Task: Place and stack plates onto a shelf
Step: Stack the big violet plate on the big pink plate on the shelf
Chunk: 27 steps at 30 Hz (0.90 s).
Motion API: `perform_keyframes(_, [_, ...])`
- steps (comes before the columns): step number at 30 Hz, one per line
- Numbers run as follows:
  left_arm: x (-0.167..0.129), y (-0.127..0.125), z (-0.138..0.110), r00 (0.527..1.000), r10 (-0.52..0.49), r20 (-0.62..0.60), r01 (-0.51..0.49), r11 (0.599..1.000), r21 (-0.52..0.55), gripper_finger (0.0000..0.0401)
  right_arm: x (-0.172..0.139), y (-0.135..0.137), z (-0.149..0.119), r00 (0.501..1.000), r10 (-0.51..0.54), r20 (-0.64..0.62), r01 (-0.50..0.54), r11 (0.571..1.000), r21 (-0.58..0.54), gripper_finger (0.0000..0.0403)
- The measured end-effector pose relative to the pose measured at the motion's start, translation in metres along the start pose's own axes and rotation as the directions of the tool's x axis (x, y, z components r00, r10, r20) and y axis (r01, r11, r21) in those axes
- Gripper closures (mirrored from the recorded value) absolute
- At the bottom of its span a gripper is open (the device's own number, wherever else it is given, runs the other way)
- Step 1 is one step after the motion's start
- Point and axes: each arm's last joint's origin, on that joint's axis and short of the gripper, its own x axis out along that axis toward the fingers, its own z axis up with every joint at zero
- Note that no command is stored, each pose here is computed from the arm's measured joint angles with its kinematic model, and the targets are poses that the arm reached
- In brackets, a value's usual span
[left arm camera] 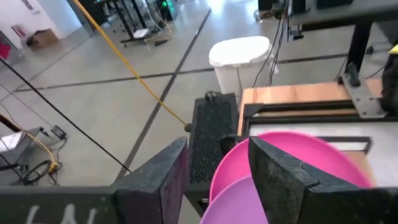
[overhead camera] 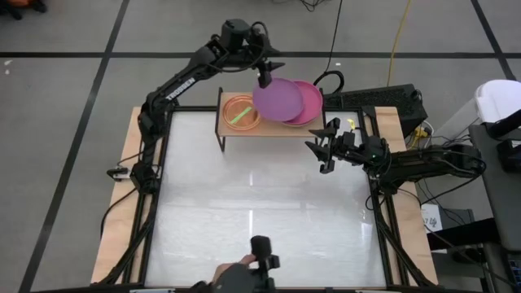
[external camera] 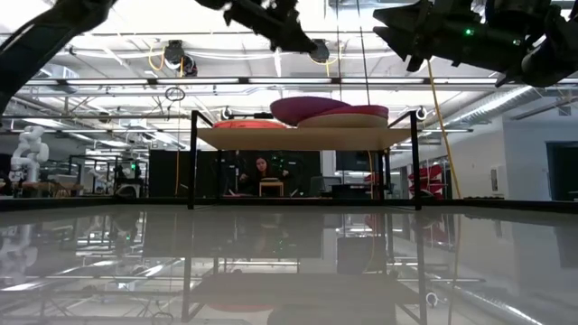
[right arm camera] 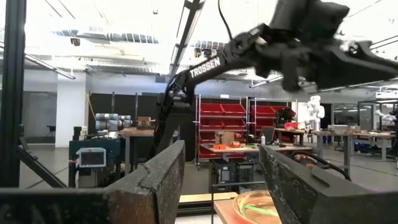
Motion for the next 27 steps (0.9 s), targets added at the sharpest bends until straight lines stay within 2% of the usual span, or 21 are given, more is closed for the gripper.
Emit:
perform_keyframes(4, [-0.029, -0.004, 0.015, 0.999, 0.027, -0.031, -0.027, 1.000, -0.007, 0.0225, 0.000, 0.000, 0.000, 1.000, 0.000, 0.000, 0.000, 1.000, 0.002, 0.0216])
perform_keyframes(8, [-0.046, -0.003, -0.001, 0.969, 0.044, -0.244, -0.052, 0.998, -0.026, 0.0225, 0.000, 0.000, 0.000, 1.000, 0.000, 0.003, 0.000, 1.000, 0.021, 0.0216])
perform_keyframes(12, [-0.050, 0.006, -0.039, 0.866, 0.007, -0.500, -0.052, 0.996, -0.077, 0.0224, 0.000, 0.000, 0.000, 1.000, 0.000, 0.003, 0.000, 1.000, 0.023, 0.0216])
perform_keyframes(16, [-0.053, 0.007, -0.067, 0.757, -0.033, -0.652, -0.070, 0.989, -0.131, 0.0224, 0.000, 0.000, 0.000, 1.000, 0.000, 0.004, 0.000, 1.000, 0.024, 0.0216])
perform_keyframes(20, [-0.043, 0.005, -0.087, 0.722, -0.050, -0.690, -0.072, 0.987, -0.146, 0.0224, 0.000, 0.000, 0.000, 1.000, 0.000, 0.004, 0.000, 1.000, 0.024, 0.0216])
perform_keyframes(27, [-0.008, -0.021, -0.108, 0.746, -0.067, -0.662, 0.017, 0.996, -0.082, 0.0224, 0.000, 0.000, 0.000, 1.000, 0.000, 0.004, 0.000, 1.000, 0.024, 0.0216])
